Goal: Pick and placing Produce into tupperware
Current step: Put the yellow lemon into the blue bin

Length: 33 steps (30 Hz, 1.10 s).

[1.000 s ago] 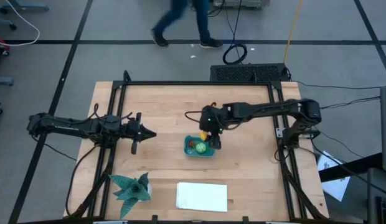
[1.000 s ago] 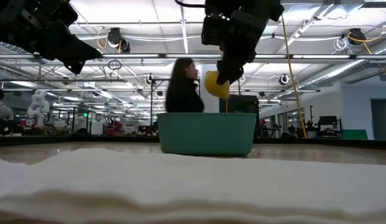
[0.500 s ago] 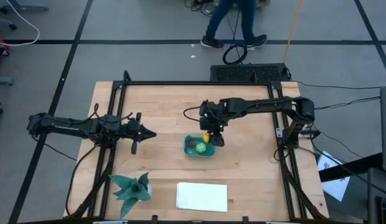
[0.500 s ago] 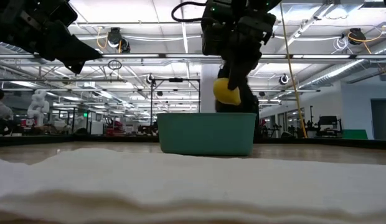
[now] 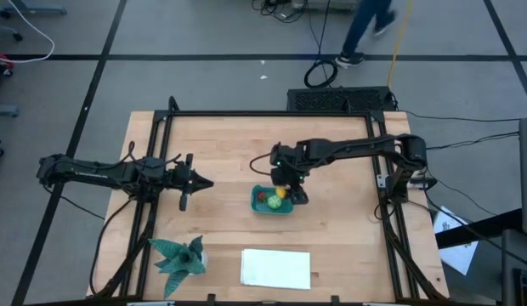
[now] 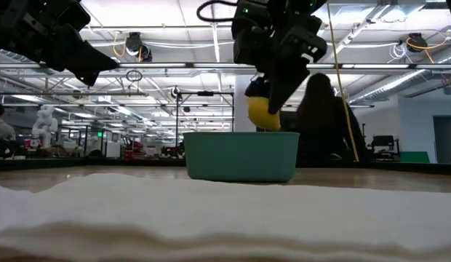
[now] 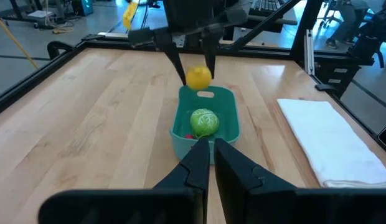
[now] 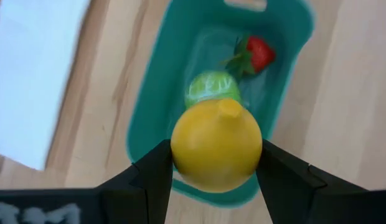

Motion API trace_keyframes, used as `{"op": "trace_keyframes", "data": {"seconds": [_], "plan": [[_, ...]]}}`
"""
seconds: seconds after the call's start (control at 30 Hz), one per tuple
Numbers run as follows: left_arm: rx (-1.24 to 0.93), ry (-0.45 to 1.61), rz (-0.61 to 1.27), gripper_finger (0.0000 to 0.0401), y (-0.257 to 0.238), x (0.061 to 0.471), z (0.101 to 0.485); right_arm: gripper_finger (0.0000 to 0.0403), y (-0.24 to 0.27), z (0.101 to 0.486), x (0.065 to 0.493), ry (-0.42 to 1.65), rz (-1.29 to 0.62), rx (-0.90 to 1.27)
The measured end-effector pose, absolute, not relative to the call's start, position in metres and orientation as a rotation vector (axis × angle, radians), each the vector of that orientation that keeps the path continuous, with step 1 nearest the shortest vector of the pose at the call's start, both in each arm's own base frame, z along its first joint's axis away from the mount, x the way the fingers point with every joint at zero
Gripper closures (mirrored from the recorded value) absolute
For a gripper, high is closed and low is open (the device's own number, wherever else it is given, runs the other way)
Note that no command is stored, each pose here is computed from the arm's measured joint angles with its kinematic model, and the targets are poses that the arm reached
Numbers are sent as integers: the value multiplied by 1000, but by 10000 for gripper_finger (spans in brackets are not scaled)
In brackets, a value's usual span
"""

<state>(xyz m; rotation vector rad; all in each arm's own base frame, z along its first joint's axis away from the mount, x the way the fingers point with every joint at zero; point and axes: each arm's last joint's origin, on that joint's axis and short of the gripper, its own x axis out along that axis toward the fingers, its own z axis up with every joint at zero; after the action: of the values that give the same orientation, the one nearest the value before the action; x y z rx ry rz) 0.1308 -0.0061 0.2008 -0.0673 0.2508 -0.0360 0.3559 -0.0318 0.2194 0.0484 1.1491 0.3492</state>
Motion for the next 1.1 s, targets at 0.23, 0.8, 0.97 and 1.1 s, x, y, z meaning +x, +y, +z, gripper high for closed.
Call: {"op": "trace_keyframes", "data": {"seconds": [0.23, 0.8, 0.97, 1.1], "plan": [[-68, 253, -37, 375, -6, 131, 201, 216, -27, 194, 363, 1224, 384, 46], [-68, 265, -35, 375, -6, 130, 199, 216, -26, 172, 369, 1244, 497, 58], [-67, 265, -35, 375, -6, 130, 199, 216, -30, 173, 368, 1228, 523, 96], [-67, 265, -35, 375, -6, 130, 199, 216, -32, 172, 367, 1231, 529, 90]]}}
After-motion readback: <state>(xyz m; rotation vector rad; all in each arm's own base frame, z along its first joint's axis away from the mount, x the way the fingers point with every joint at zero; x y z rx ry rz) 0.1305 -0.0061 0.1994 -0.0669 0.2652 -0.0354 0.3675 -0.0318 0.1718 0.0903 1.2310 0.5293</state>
